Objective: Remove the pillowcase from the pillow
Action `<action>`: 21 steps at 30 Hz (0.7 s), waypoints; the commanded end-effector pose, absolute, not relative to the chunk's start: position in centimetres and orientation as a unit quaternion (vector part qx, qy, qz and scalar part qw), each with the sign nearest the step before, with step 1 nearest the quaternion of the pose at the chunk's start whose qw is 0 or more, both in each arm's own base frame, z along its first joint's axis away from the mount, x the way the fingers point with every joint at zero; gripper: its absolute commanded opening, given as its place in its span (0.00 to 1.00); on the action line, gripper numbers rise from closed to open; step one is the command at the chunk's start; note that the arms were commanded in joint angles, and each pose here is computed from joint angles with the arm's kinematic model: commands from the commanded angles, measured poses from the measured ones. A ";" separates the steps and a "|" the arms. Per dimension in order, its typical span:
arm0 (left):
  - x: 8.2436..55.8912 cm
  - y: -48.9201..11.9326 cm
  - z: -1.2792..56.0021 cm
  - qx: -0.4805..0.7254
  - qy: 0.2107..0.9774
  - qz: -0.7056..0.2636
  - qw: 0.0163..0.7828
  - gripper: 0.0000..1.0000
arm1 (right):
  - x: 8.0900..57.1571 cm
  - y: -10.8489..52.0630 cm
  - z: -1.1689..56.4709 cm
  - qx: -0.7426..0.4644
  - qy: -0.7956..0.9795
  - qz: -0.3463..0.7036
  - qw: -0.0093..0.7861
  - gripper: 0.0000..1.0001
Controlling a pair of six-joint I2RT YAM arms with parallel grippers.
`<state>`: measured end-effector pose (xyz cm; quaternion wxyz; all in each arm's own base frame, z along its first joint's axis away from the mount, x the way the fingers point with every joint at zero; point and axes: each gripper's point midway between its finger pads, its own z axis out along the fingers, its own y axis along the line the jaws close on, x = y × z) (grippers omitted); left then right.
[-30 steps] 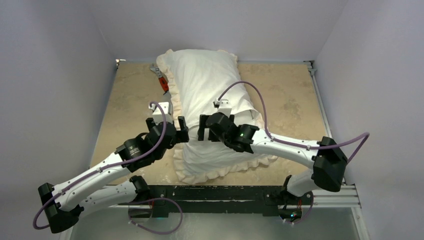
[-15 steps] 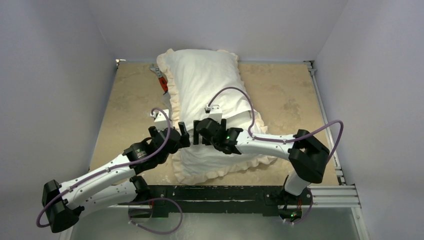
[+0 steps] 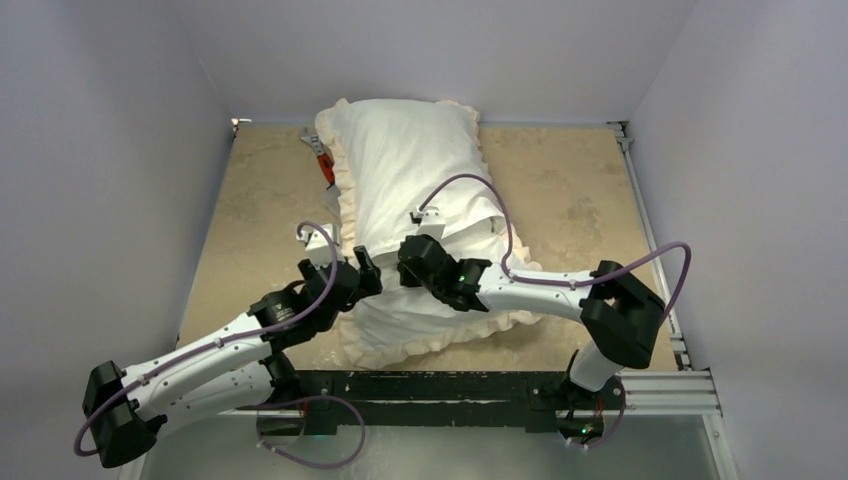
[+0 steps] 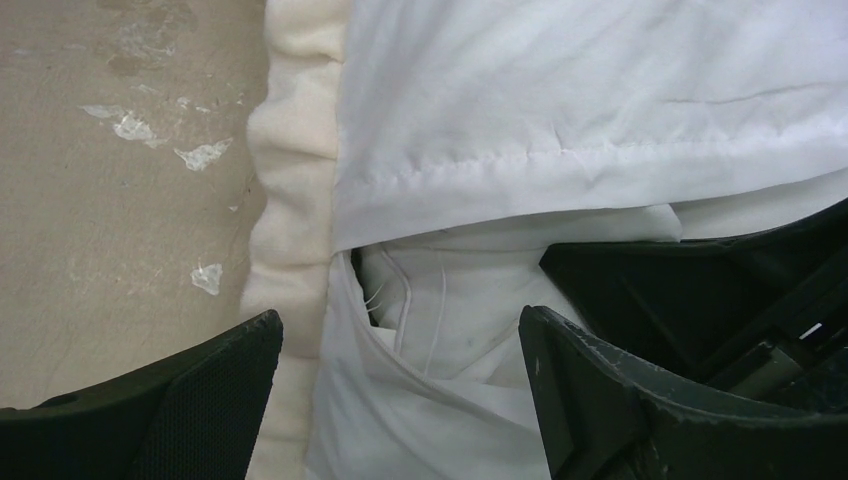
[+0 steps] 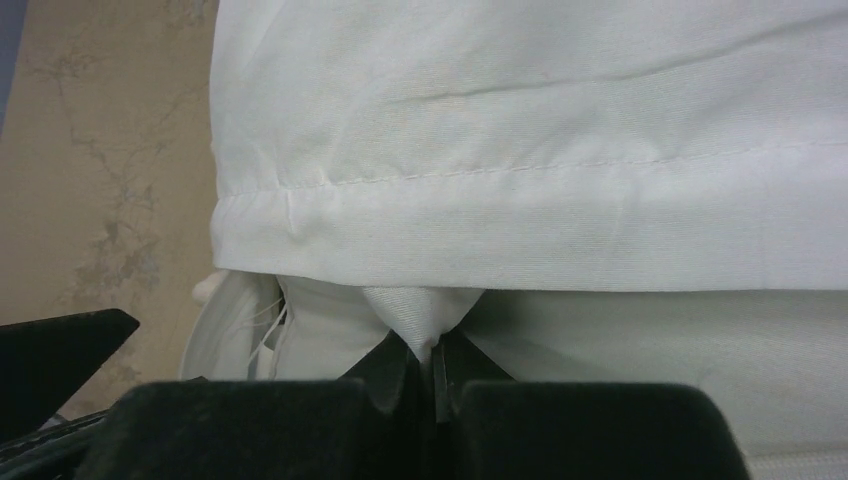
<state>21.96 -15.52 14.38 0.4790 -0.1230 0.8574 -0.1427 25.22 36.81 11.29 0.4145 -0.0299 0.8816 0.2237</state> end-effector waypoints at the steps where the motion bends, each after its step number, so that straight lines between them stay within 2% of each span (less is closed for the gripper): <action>1: 22.5 -16.1 14.5 -0.159 0.841 -0.173 0.486 0.87 | 24.4 39.6 13.1 -0.033 0.862 0.298 0.409 0.00; 7: 22.2 -17.6 12.6 -0.134 0.859 -0.182 0.459 0.65 | 24.2 40.1 13.5 -0.027 0.857 0.319 0.405 0.00; 17: 18.5 -19.0 9.3 -0.089 0.890 -0.209 0.394 0.03 | 27.7 39.0 20.4 0.034 0.812 0.358 0.459 0.00; 18: 18.3 -19.0 9.2 -0.086 0.892 -0.210 0.391 0.00 | 28.3 38.8 21.4 0.040 0.806 0.363 0.466 0.00; 21: 18.1 -19.2 9.0 -0.075 0.896 -0.208 0.385 0.00 | 30.0 37.8 24.0 0.043 0.784 0.385 0.485 0.00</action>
